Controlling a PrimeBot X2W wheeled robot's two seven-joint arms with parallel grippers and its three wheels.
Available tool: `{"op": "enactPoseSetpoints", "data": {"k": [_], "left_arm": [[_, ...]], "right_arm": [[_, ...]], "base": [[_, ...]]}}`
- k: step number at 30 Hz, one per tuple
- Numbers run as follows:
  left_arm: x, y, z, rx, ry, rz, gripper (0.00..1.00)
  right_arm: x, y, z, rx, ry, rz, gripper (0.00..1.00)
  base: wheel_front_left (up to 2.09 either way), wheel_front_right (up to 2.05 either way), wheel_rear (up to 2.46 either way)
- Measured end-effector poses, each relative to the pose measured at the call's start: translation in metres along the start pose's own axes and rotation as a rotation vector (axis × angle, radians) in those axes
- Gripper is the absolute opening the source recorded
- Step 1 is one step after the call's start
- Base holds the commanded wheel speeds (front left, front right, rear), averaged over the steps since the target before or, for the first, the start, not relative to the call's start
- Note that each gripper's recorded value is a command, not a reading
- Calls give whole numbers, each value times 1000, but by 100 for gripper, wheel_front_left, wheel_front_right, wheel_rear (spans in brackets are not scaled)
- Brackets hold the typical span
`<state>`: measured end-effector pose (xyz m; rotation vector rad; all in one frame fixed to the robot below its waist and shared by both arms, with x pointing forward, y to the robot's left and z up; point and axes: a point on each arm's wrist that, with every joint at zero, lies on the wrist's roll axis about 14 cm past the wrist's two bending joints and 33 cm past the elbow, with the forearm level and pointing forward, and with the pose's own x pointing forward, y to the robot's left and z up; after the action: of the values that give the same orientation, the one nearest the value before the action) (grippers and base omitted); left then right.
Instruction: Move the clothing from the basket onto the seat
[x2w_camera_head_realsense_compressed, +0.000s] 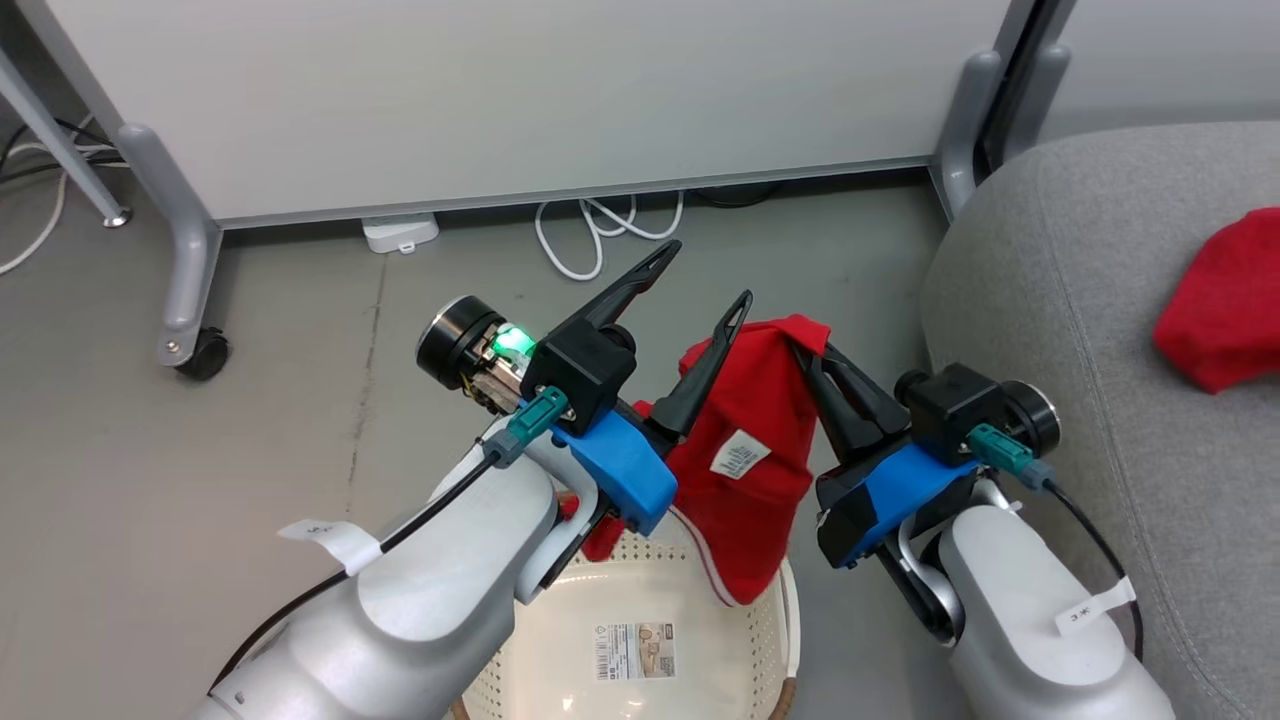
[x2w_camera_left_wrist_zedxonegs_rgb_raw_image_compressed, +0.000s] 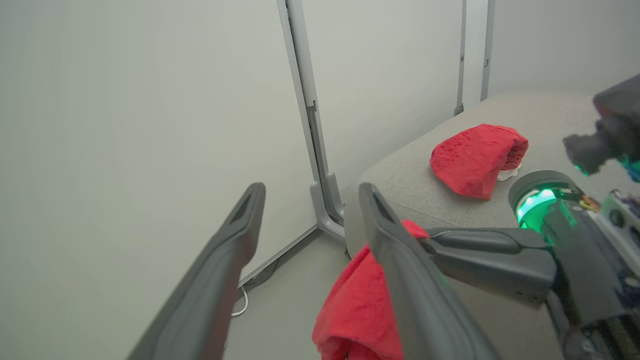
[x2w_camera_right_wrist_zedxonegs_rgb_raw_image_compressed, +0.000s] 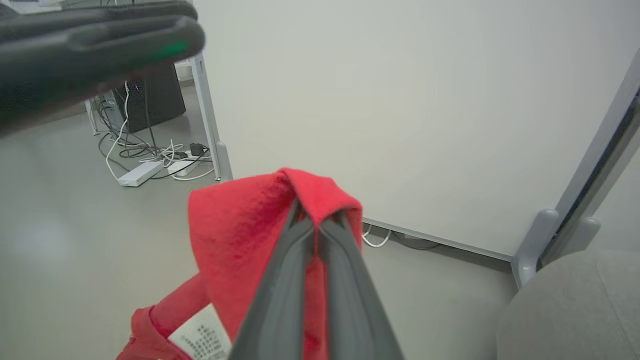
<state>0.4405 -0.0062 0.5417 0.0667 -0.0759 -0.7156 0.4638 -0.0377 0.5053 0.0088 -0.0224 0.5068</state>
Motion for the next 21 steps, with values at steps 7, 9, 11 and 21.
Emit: {"op": "enactPoseSetpoints", "data": {"k": [7,9,11,21], "left_arm": [[16,-13,-13,-18,11,-56,100],[21,-18,-17,-27,14,-74,100],[27,-24,-21,-32,15,-97,100],[52,-60,-31,-63,9,-214,100]], "right_arm": [[-17,-44,4,-7,-25,-120,0],[-23,-57,6,-11,-33,-156,0],[-31,-69,6,-10,-38,-197,0],[-85,-123,2,-3,-39,-407,0]], "base": [[0,0,0],[0,0,0],[0,0,0],[0,0,0]]}}
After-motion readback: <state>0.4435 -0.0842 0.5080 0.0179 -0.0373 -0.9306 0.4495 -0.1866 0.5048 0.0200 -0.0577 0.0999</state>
